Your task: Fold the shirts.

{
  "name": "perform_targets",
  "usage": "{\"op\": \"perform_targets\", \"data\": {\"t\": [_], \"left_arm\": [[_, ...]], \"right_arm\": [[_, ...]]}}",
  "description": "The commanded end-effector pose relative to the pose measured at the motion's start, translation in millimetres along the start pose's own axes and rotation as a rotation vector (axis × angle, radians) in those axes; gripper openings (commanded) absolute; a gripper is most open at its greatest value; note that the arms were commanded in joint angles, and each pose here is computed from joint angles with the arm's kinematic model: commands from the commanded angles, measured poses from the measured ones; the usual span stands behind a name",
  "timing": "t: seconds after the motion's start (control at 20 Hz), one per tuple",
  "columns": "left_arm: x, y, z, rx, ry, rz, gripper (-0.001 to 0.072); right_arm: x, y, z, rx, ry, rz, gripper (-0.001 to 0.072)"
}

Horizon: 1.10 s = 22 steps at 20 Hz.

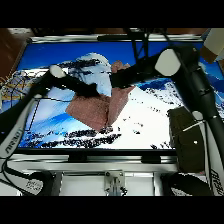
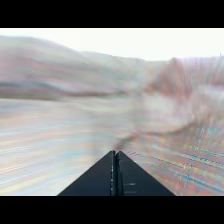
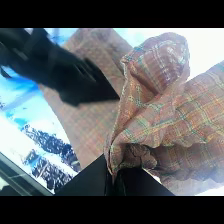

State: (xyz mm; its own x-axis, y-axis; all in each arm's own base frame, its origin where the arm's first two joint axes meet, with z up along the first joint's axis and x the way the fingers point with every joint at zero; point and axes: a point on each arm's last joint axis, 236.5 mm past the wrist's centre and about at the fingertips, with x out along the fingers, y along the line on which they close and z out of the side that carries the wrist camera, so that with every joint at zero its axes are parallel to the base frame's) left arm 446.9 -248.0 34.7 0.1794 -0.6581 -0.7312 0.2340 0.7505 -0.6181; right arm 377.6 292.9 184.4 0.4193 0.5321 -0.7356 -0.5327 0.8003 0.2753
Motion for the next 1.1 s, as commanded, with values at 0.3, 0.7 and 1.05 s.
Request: {"op": "perform_targets", "data": {"t": [0.3, 0.7, 1.05], "left_arm": [[-275, 146, 2, -0.170, -0.365, 0.414, 0.0028], [-280, 126, -2, -0.135, -0.372, 0.411, 0.0028], [-253, 109, -4, -0.068, -0.313, 0.384, 0.0028]], "right_arm": [[140, 89, 33, -0.067, -0.217, 0.162, 0.0053], [250, 145, -42, 0.185, -0.071, 0.296, 0.0681], [174, 38, -49, 0.122, 0.154, 0.093, 0.0679]]}}
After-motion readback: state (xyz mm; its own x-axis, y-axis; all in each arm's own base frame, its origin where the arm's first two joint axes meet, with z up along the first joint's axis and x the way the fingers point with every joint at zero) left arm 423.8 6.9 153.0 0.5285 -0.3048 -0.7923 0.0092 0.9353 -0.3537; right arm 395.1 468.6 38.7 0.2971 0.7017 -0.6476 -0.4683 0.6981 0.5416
